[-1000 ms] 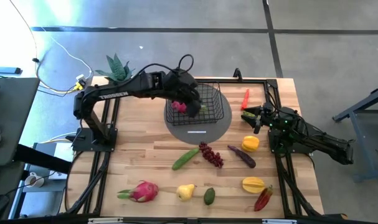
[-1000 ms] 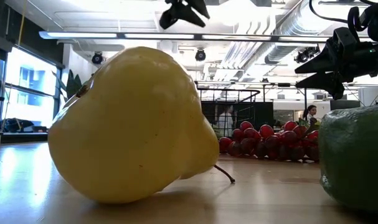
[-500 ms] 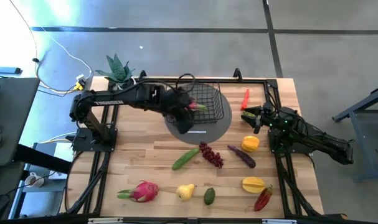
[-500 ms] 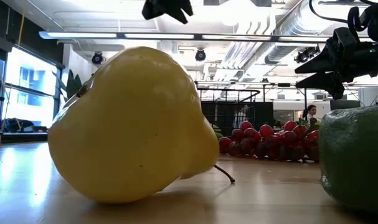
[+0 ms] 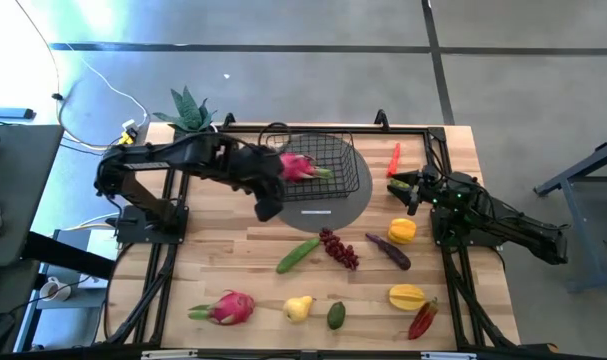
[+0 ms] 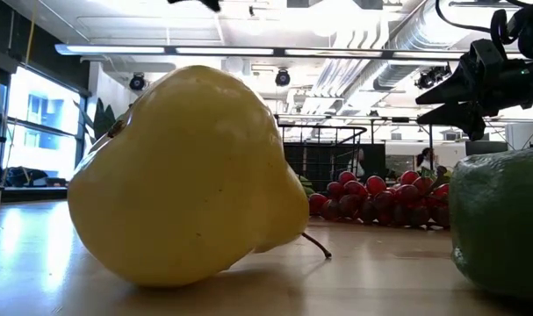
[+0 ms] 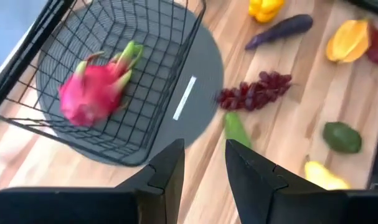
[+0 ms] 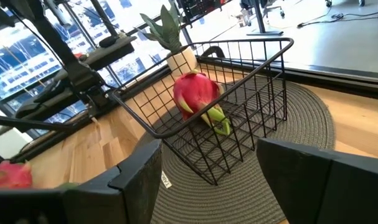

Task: Build produce basket
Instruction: Put the yellow bell pepper into the wire basket

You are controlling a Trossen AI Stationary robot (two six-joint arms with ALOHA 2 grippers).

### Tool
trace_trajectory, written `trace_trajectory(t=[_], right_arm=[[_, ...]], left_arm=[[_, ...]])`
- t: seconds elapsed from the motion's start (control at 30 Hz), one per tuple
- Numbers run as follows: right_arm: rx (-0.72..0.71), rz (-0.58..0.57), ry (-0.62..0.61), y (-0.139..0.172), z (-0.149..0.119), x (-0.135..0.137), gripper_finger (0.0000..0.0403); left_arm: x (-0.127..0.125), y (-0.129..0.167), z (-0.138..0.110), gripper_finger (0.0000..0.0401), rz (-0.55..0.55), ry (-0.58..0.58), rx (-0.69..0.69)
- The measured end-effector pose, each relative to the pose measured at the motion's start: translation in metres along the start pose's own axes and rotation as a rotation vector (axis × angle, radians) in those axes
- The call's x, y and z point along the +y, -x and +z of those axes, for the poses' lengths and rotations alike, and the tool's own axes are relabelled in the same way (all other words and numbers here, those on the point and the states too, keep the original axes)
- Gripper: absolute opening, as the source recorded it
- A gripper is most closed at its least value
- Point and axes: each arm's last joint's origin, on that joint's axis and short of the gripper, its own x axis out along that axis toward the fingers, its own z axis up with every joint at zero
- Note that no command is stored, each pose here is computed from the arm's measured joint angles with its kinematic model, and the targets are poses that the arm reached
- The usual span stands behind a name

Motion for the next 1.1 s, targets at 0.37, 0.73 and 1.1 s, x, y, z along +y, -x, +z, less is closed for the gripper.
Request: trace_trajectory(t=[0.37,0.73,1.1], right_arm=[[0.015,0.02,-0.183,0.0,-0.001,0.001,0.0338],[0.016,0.021,-0.173,0.0,-0.001,0.001,0.0397],[0.016,0.023,-0.133,0.0,-0.001,0.001,0.0397]], left_arm=[[0.009,0.054,-0.027,0.0106,0.0,0.018,-0.067],[0.011,0.074,-0.043,0.0106,0.018,0.051,-0.089],[0.006,0.073,-0.047,0.0106,-0.002,0.141,-0.044]])
